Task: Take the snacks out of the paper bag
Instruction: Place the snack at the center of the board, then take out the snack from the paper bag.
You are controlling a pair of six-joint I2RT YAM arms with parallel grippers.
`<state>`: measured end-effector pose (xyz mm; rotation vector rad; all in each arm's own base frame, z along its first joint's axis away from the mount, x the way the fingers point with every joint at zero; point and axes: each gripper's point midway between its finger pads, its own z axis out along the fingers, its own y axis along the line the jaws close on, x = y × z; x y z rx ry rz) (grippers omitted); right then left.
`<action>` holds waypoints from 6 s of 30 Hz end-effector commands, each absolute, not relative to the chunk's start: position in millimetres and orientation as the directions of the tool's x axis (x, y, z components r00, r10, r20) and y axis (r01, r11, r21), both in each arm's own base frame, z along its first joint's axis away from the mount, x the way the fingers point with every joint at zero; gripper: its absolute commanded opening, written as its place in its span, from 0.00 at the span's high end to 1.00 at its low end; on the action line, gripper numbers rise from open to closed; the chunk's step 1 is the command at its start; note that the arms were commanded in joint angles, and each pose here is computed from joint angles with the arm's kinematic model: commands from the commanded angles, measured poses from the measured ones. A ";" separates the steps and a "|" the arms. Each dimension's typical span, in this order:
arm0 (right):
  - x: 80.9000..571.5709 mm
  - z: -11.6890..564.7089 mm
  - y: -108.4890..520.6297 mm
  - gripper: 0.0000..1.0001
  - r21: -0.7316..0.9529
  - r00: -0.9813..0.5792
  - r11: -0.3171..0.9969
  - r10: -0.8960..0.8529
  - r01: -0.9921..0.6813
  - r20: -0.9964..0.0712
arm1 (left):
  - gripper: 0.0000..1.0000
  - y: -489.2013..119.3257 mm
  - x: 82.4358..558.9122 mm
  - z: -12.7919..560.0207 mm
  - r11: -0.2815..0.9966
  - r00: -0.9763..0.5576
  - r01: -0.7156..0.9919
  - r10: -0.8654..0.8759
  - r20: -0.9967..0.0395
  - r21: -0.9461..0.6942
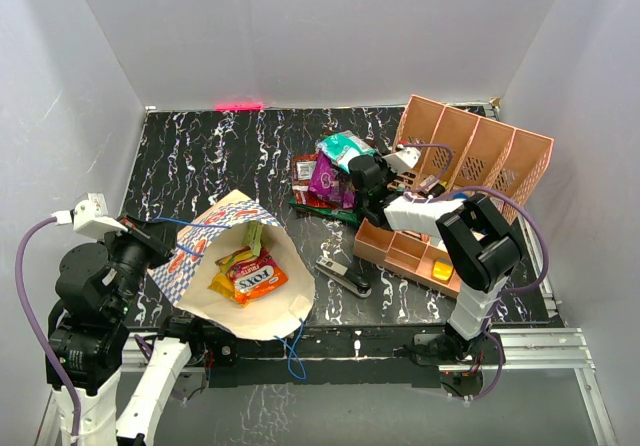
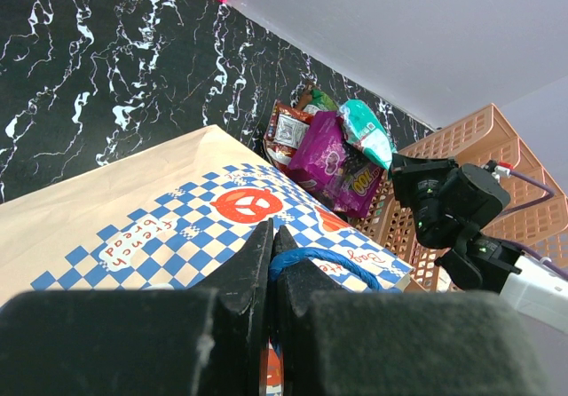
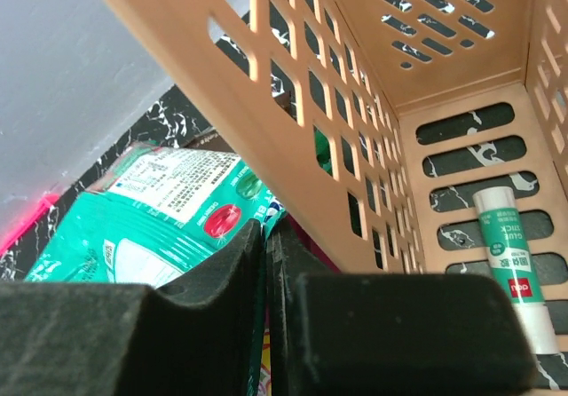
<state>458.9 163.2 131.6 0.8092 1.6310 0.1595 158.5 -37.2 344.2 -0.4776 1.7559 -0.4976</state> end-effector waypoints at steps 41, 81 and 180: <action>426.0 99.6 206.6 0.84 0.387 -0.245 0.893 0.438 0.231 -0.865 | 1.00 -39.8 151.3 351.2 0.813 -0.216 -0.033 -0.573 -0.790 -0.581; 363.0 183.6 199.0 0.27 0.260 -0.270 0.958 0.220 -0.121 -0.937 | 1.00 -39.3 157.4 360.3 0.823 -0.201 -0.023 -0.560 -0.804 -0.568; 167.9 179.6 506.7 0.93 -0.593 0.540 0.069 -0.338 -0.802 -0.770 | 1.00 -63.2 134.6 370.3 0.794 -0.182 0.177 -0.555 -0.812 -0.582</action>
